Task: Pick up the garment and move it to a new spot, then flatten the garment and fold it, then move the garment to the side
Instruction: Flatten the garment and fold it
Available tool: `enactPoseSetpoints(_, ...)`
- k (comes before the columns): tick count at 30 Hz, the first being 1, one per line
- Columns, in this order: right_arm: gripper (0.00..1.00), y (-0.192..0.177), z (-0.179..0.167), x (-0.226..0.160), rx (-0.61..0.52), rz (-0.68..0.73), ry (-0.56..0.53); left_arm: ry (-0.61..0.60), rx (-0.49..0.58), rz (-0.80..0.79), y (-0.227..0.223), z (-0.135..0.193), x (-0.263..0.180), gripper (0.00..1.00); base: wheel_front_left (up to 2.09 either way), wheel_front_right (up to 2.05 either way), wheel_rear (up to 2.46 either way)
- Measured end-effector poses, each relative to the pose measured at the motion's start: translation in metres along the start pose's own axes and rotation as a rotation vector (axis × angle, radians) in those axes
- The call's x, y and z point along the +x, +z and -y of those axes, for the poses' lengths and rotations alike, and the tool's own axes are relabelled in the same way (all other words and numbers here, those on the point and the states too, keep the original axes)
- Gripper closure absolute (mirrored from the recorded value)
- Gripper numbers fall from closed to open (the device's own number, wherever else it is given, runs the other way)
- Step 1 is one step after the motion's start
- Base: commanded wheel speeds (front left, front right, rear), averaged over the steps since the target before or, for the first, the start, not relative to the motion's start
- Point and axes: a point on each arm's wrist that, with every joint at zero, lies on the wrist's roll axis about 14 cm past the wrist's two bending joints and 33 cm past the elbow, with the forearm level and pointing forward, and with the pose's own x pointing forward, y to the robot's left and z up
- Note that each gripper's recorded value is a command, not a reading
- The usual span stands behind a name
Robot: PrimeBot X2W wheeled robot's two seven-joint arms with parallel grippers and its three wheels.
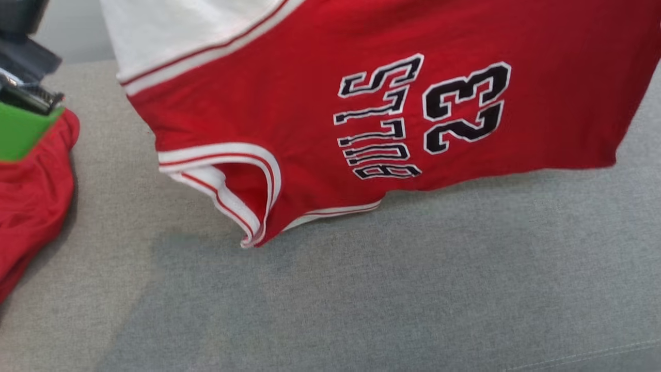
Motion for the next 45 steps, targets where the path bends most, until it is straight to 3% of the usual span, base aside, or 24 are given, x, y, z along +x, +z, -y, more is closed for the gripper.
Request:
enactPoseSetpoints(7,1.00,-0.038,-0.002,0.062,-0.085,-0.080,0.004,-0.002,0.075,-0.023,-0.043,-0.035,0.053,1.00,0.00,0.00,0.00)
enactPoseSetpoints(13,1.00,-0.061,-0.016,0.120,-0.139,-0.025,0.003,0.123,0.212,-0.031,-0.081,-0.097,0.093,1.00,0.00,0.00,0.00)
enactPoseSetpoints(17,1.00,-0.072,-0.033,0.154,-0.192,0.038,0.019,0.203,0.345,0.080,-0.067,-0.118,0.119,1.00,0.00,0.00,0.00)
enactPoseSetpoints(19,1.00,-0.079,-0.037,0.166,-0.220,0.058,0.016,0.225,0.353,0.140,-0.067,-0.115,0.125,1.00,0.00,0.00,0.00)
enactPoseSetpoints(22,1.00,-0.115,-0.054,0.179,-0.258,0.040,0.034,0.233,0.306,0.175,-0.098,-0.101,0.122,1.00,0.00,0.00,0.00)
enactPoseSetpoints(25,1.00,-0.142,-0.075,0.181,-0.266,0.036,0.062,0.223,0.232,0.112,-0.150,-0.082,0.108,1.00,0.00,0.00,0.00)
enactPoseSetpoints(32,1.00,-0.253,-0.138,0.144,-0.200,-0.151,0.177,0.169,0.067,-0.048,-0.237,-0.030,0.055,1.00,0.00,0.00,0.00)
enactPoseSetpoints(36,1.00,-0.261,-0.158,0.128,-0.135,-0.173,0.198,0.163,0.012,-0.090,-0.243,-0.018,0.028,1.00,0.00,0.00,0.00)
enactPoseSetpoints(45,1.00,-0.255,-0.132,0.064,-0.036,-0.245,0.128,0.123,-0.281,-0.209,-0.233,0.054,-0.035,1.00,0.00,0.00,0.00)
